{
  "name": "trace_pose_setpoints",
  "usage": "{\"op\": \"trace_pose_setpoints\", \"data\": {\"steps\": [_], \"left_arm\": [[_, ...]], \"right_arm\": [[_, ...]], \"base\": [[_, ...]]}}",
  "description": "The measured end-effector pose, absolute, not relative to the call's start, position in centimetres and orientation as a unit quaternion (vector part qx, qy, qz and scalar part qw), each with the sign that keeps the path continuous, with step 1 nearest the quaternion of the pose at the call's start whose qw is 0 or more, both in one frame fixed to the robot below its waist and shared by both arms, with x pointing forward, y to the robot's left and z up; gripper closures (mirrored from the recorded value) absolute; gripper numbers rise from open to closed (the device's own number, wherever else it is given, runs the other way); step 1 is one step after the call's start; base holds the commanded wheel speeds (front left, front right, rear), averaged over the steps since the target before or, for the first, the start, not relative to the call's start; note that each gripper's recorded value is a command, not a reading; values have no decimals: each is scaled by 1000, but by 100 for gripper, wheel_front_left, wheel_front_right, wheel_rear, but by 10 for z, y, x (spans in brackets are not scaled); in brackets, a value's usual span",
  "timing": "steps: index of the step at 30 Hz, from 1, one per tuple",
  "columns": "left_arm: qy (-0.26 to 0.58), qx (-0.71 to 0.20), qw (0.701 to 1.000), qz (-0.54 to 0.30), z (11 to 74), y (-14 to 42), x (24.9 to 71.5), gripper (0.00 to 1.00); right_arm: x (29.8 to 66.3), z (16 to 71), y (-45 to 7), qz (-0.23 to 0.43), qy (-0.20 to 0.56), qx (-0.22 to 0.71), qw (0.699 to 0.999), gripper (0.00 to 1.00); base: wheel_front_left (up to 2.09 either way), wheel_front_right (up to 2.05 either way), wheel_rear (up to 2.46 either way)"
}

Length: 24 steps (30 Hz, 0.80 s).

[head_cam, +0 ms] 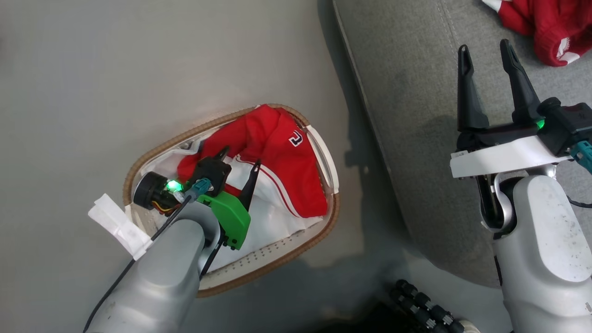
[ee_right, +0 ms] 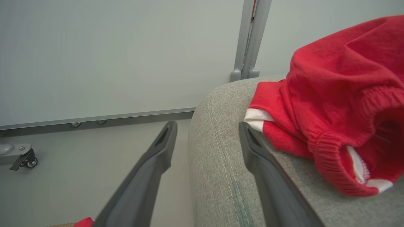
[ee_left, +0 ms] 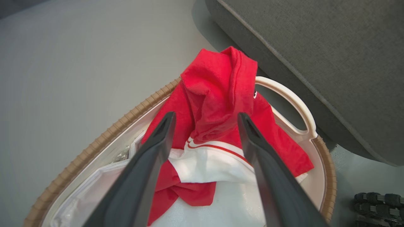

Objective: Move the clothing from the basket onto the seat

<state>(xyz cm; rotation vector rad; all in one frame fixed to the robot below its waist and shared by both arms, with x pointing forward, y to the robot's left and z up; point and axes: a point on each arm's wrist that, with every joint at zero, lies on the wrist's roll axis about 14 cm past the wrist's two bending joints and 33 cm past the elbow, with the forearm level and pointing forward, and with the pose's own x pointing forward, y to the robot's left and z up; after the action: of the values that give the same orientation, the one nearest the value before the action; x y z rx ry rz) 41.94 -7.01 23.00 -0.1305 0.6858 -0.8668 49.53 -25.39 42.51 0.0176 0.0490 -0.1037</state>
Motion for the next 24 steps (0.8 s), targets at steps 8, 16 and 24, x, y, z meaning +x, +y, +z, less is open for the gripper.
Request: {"op": "trace_pose_setpoints", "data": {"steps": [8, 16, 24], "left_arm": [[351, -73, 820, -445, 199, -96, 410, 0], [353, -88, 812, -456, 183, -114, 418, 4], [341, -103, 813, -461, 191, -126, 422, 100]], "right_arm": [[494, 408, -264, -59, 46, 0, 997, 0], [494, 398, -272, -65, 59, -14, 996, 0], [493, 394, -277, -70, 65, -26, 995, 0]], "base": [[0, 0, 0], [0, 0, 0], [0, 0, 0]]}}
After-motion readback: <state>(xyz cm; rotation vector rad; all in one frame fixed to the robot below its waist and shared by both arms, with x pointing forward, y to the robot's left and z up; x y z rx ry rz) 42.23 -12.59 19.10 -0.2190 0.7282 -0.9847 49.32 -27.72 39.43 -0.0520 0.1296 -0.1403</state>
